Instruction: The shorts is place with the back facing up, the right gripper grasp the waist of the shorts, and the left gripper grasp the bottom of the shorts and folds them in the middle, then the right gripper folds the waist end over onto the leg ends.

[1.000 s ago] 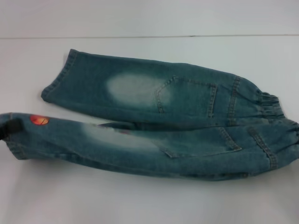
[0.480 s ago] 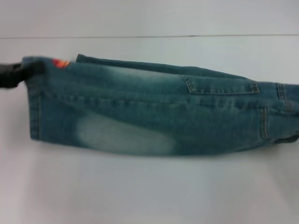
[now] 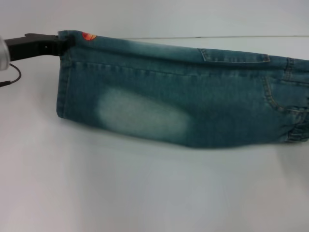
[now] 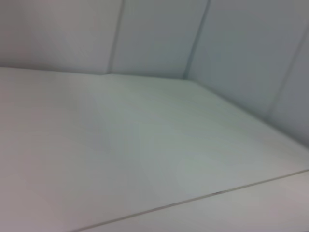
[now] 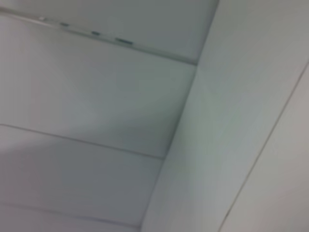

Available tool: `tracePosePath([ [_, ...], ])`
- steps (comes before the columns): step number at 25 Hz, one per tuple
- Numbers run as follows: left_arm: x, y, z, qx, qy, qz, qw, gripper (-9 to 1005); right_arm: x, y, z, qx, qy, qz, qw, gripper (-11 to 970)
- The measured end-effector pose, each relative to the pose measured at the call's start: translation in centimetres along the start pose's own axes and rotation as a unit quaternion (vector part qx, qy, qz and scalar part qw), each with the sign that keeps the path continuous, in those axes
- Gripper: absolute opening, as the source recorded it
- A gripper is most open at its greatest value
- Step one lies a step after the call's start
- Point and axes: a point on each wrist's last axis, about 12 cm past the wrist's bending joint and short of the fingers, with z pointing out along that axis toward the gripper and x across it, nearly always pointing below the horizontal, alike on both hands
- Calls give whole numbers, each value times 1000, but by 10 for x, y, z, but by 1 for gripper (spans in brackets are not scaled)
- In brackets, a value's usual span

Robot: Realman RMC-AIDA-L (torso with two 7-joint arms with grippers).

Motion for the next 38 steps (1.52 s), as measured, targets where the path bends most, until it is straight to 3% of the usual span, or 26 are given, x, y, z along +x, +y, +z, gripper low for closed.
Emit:
tracePosePath([
  [10, 12, -6, 45, -109, 27, 42, 993, 15, 14, -1, 64, 63, -20, -57, 996, 62],
  [15, 25, -23, 66, -152, 39, 93, 983, 32, 20, -3, 77, 83, -20, -82, 993, 71],
  [16, 26, -28, 68, -155, 39, 103, 982, 39, 21, -3, 77, 83, -18, -82, 993, 114],
  [18, 28, -32, 70, -153, 41, 114, 981, 55, 22, -5, 73, 82, -18, -80, 993, 200],
  [26, 26, -29, 54, -124, 32, 91, 988, 360, 14, -20, 30, 87, -35, -55, 994, 528],
  [34, 23, -21, 40, -139, 42, 127, 981, 591, 6, -22, 5, 75, -38, -63, 994, 767],
  [38, 20, -21, 34, -139, 56, 132, 980, 716, 7, -21, -3, 66, -28, -73, 995, 842],
])
